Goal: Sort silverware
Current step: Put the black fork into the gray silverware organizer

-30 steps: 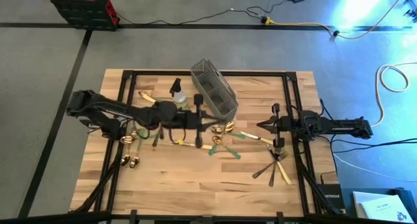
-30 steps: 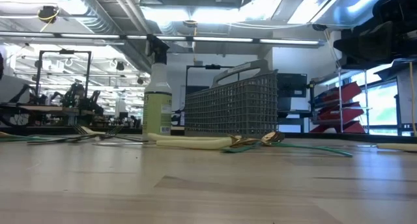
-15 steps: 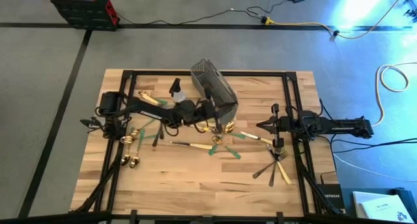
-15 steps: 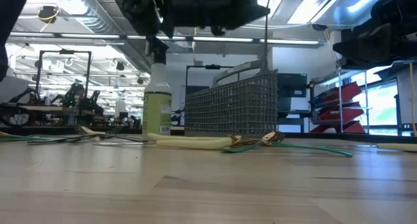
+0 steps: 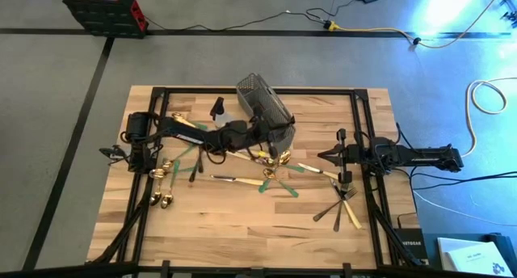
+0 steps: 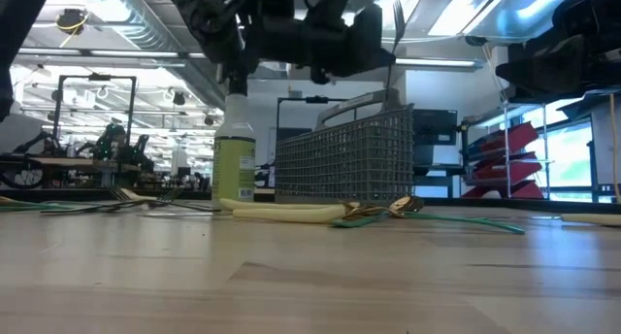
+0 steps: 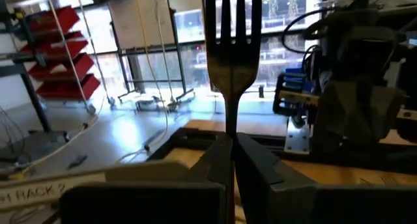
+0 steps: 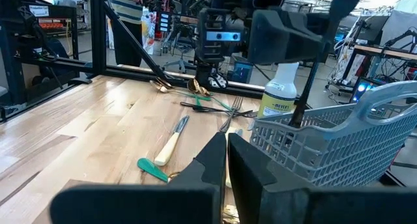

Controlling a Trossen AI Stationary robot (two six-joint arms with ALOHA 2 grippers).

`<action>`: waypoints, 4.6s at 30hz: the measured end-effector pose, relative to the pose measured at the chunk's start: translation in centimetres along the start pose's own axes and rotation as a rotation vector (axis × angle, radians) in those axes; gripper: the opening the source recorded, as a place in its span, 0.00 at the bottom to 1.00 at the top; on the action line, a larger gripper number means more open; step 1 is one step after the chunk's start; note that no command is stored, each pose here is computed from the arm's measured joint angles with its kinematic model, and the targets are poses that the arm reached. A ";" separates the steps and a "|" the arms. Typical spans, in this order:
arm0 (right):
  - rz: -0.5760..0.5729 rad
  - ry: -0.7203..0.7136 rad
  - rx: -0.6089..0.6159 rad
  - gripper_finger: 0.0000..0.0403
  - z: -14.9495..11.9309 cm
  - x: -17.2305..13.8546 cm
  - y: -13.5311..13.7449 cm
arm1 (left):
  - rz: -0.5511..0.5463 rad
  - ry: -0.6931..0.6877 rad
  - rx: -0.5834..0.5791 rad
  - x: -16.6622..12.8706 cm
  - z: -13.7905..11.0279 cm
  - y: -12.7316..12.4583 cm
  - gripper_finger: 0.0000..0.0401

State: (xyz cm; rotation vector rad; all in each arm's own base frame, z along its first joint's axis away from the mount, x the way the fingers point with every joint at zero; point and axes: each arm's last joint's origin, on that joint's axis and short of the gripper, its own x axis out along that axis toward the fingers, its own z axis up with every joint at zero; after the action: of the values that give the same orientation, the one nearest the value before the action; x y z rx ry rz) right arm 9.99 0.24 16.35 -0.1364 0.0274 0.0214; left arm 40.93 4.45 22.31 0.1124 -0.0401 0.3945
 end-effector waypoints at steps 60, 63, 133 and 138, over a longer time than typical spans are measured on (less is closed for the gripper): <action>0.000 0.000 0.000 0.00 0.0 0.0 0.0 | -0.107 0.180 -0.093 0.1 -1.8 0.4 0.28; 0.000 0.000 0.002 0.00 0.0 0.0 0.0 | -0.130 0.164 -0.086 -0.2 -0.8 0.5 0.28; -0.019 0.051 0.033 0.00 -0.4 0.3 0.0 | 0.427 0.696 -0.365 -29.0 -9.0 1.3 0.28; -0.020 0.051 0.033 0.00 -0.4 0.3 0.0 | 0.449 0.729 -0.334 -28.6 -9.2 1.8 0.28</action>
State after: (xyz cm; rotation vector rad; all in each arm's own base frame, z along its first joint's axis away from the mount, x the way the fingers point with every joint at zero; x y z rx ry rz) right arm 10.29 0.17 15.96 -0.1042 0.0775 -0.0025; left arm 14.00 -3.68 11.64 -0.3809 0.5962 0.8513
